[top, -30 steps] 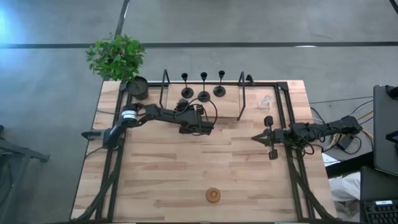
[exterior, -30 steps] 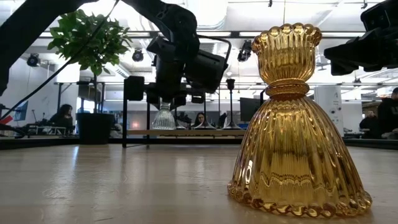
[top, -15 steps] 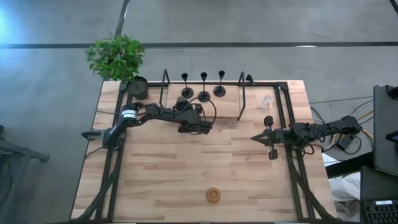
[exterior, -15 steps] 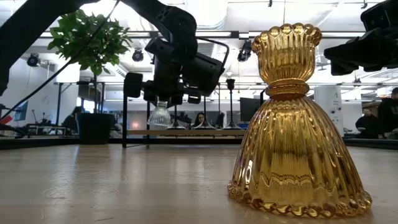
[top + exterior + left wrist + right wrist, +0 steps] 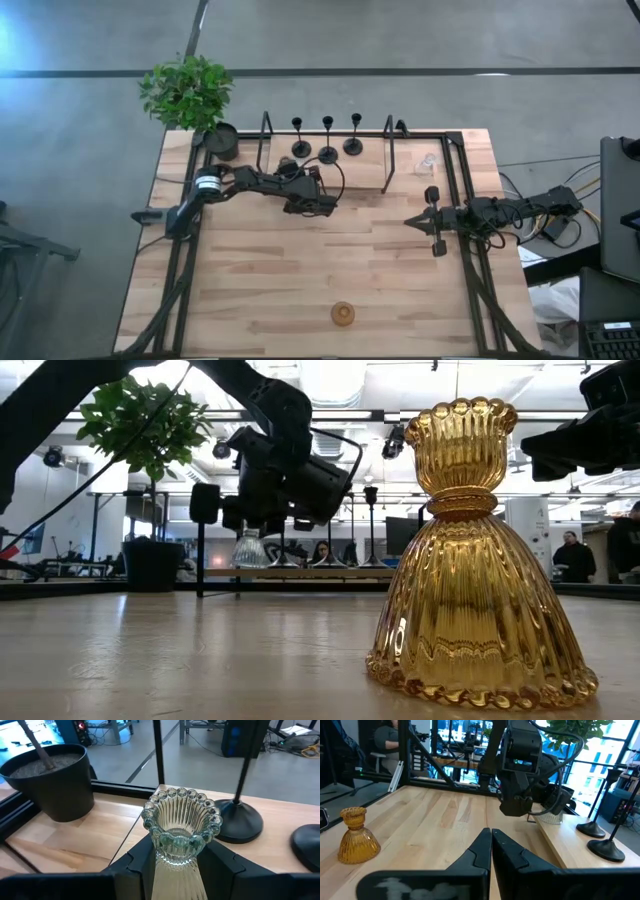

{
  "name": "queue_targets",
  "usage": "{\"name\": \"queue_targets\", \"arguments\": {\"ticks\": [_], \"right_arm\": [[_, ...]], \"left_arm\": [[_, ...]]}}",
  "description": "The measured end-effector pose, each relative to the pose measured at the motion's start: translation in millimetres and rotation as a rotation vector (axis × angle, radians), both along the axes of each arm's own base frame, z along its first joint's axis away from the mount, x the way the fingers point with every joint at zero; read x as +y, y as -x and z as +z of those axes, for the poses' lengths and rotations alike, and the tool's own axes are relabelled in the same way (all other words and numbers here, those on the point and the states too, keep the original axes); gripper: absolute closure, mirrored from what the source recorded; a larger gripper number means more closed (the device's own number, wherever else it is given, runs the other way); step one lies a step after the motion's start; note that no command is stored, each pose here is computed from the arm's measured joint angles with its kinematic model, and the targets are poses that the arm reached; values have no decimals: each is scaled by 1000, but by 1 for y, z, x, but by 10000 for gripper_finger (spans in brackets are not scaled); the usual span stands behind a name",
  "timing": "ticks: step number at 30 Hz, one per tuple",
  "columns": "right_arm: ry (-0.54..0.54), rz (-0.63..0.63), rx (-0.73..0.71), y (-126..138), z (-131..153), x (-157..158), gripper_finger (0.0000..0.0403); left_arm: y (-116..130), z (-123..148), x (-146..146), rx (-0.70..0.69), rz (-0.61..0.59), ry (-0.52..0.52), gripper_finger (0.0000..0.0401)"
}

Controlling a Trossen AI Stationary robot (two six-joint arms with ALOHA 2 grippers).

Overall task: Pick & Place candle stick holders
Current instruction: Put the green glass candle holder on the shelf

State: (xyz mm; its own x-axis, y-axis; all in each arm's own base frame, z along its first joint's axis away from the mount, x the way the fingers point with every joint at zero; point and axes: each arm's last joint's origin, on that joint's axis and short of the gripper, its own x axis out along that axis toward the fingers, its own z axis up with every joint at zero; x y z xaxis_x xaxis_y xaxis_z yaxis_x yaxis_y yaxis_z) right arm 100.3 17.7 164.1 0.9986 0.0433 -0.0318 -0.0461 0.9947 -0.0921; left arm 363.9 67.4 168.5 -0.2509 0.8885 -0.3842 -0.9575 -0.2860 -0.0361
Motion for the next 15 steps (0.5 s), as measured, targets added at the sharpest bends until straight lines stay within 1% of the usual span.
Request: {"name": "queue_targets", "arguments": {"ticks": [12,15], "right_arm": [[0,0,0,0,0,0,394],[0,0,0,0,0,0,394]], "left_arm": [[1,-1,0,-8,7,-3,274],[1,-1,0,-9,7,-3,267]]}}
